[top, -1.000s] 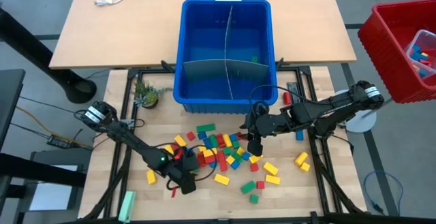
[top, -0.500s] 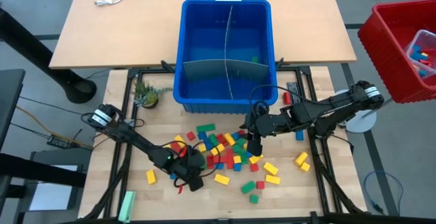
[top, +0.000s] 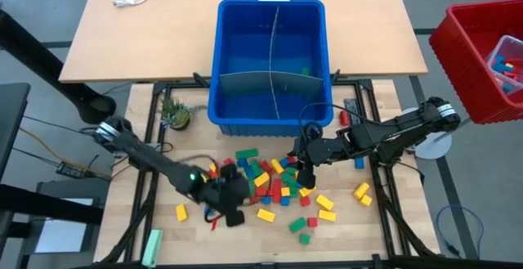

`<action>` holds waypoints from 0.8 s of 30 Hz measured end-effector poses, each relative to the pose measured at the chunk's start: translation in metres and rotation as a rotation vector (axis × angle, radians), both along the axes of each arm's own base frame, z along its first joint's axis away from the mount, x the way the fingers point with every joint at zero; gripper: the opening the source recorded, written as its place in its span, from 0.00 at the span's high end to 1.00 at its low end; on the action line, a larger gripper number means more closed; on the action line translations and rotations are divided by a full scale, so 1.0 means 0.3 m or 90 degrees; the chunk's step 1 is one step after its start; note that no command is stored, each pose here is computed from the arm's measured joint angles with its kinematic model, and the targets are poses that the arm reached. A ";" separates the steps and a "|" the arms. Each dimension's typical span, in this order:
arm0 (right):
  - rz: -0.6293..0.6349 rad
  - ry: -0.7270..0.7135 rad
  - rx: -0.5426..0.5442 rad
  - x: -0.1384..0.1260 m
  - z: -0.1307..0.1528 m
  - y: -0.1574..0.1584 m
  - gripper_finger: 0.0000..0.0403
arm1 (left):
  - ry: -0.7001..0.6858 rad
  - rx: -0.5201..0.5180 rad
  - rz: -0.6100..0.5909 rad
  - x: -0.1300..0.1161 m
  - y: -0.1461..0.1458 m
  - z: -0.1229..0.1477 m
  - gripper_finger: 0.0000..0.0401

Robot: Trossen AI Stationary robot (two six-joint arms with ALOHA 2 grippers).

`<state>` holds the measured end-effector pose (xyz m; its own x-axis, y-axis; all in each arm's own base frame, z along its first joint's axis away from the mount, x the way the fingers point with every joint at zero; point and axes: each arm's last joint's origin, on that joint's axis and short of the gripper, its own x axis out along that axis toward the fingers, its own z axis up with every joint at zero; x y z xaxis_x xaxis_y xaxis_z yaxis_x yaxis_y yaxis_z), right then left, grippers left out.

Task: Sort blocks
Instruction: Put the green block with the other green blocks into the blue bin

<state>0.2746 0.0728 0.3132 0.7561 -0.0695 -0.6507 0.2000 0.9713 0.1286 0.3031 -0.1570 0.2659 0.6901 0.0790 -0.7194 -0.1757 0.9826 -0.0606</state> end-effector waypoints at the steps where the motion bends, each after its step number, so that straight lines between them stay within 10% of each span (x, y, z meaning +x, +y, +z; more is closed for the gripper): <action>1: 0.002 0.000 -0.002 0.000 0.000 0.000 0.61 | -0.015 0.031 0.002 0.003 0.021 0.052 0.90; 13: -0.040 -0.032 -0.033 0.008 0.010 -0.008 0.61 | -0.165 0.308 0.059 0.112 0.478 0.451 0.90; 24: -0.049 -0.070 -0.043 0.030 0.018 -0.004 0.61 | -0.372 0.162 0.030 0.265 0.984 0.372 0.90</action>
